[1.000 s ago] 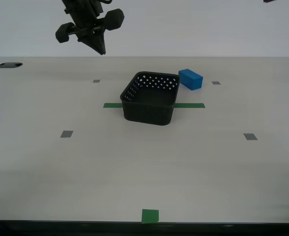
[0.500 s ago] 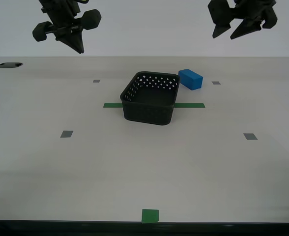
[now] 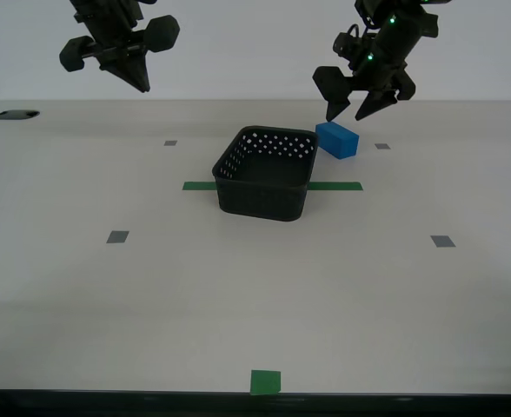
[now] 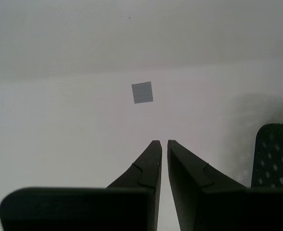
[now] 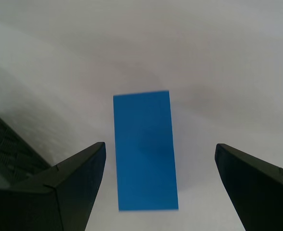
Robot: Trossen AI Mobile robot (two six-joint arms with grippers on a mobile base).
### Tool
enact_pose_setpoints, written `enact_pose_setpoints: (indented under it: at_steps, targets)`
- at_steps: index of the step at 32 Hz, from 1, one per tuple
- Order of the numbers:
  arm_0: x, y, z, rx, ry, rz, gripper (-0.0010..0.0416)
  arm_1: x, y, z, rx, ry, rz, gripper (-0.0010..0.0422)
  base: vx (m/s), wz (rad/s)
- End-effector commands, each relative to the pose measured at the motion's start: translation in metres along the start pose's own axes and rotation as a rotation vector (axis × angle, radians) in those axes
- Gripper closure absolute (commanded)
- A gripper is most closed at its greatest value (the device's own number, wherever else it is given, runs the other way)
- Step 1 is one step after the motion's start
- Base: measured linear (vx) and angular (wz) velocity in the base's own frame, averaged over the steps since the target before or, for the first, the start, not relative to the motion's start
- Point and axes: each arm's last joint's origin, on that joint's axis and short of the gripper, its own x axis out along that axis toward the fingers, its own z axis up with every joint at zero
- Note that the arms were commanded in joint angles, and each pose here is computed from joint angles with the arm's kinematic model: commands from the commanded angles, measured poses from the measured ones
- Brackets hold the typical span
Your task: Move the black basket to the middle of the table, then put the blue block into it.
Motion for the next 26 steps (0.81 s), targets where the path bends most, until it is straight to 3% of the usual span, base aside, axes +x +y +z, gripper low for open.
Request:
enact_pose_setpoints:
  at_steps: [1, 9, 12, 21, 22, 25, 26]
  targets:
    - [0.017, 0.003, 0.001, -0.010, 0.050, 0.012, 0.0087, 0.000, 0.001, 0.001, 0.014, -0.010, -0.001, 0.0399, 0.000, 0.000]
    - [0.030, 0.036, -0.006, -0.087, 0.112, 0.051, 0.0091, 0.000, 0.003, 0.004, 0.026, -0.046, -0.002, 0.0399, 0.002, 0.004]
    - [0.032, 0.035, -0.008, -0.087, 0.130, 0.020, 0.0088, 0.000, 0.003, 0.004, 0.026, -0.046, -0.002, 0.0399, 0.000, 0.000]
    - [0.043, 0.034, -0.029, -0.079, 0.185, 0.021, 0.0105, 0.000, 0.003, 0.005, 0.027, -0.050, -0.002, 0.0399, 0.000, 0.000]
    - [0.044, 0.034, -0.029, -0.080, 0.182, 0.020, 0.0119, 0.000, 0.003, 0.005, 0.027, -0.050, -0.002, 0.0399, 0.000, 0.000]
    - [0.043, 0.033, -0.026, -0.066, 0.159, -0.008, 0.0256, 0.000, 0.003, 0.005, 0.027, -0.048, -0.003, 0.0399, 0.000, 0.000]
    - [0.043, 0.033, -0.026, -0.066, 0.159, -0.009, 0.0280, 0.000, 0.003, 0.005, 0.027, -0.048, -0.002, 0.0399, 0.000, 0.000]
